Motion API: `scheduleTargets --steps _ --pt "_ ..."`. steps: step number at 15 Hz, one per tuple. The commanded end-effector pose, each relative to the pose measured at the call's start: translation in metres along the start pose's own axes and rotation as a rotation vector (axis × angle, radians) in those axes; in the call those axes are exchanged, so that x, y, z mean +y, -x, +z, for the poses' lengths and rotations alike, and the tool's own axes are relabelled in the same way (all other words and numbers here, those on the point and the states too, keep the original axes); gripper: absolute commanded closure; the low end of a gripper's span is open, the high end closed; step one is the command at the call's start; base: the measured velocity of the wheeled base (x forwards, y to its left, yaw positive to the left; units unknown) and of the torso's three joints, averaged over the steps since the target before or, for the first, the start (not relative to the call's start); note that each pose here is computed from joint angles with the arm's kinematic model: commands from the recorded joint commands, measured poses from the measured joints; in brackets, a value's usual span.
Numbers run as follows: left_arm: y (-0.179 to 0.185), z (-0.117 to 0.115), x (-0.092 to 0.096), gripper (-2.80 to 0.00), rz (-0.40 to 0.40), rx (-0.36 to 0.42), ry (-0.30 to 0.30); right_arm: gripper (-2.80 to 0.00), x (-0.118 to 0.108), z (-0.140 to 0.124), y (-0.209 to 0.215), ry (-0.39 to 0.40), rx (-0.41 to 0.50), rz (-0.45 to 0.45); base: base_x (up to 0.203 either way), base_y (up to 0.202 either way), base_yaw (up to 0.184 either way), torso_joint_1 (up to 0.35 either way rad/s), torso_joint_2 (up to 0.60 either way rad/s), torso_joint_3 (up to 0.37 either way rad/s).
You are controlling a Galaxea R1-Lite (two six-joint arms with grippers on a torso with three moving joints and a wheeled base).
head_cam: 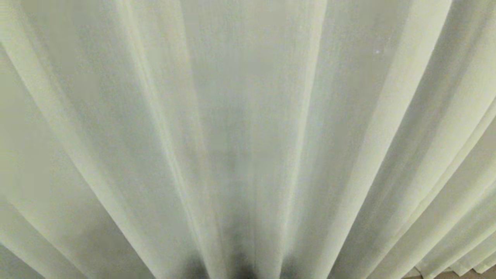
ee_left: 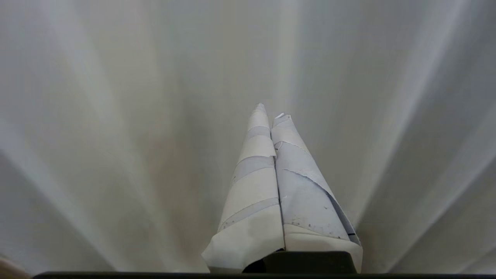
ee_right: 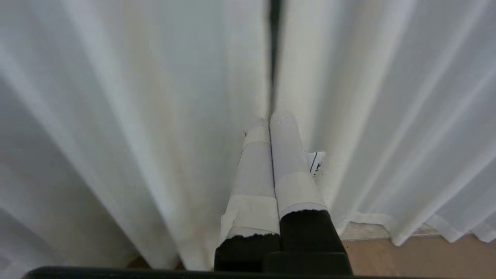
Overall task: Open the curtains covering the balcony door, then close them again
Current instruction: Close the outer curtains on both sides
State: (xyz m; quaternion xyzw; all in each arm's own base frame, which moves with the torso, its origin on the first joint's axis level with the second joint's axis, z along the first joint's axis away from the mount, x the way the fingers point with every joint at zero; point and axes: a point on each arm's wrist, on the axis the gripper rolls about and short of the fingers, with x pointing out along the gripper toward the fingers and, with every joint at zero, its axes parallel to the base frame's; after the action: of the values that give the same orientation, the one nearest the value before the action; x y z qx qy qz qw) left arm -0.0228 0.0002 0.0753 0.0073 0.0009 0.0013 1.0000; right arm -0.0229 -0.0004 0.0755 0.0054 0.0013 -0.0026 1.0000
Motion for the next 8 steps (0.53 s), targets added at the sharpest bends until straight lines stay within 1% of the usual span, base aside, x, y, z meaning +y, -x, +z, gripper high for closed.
scheduleTargets --steps 1,2,8 --pt "0.0 0.0 0.0 0.0 -0.001 0.0 -0.001 0.0 0.0 0.0 -0.0001 0.0 0.002 -0.001 0.0 0.158 -0.003 0.01 0.01 0.002" --pt "0.0 0.0 0.0 0.0 -0.001 0.0 -0.001 0.0 0.0 0.0 -0.0001 0.0 0.002 -0.001 0.0 0.105 0.003 0.002 0.0 0.002" --pt "0.0 0.0 0.0 0.0 -0.001 0.0 -0.001 0.0 0.0 0.0 -0.0001 0.0 0.002 -0.001 0.0 0.0 0.0 0.0 0.0 0.0"
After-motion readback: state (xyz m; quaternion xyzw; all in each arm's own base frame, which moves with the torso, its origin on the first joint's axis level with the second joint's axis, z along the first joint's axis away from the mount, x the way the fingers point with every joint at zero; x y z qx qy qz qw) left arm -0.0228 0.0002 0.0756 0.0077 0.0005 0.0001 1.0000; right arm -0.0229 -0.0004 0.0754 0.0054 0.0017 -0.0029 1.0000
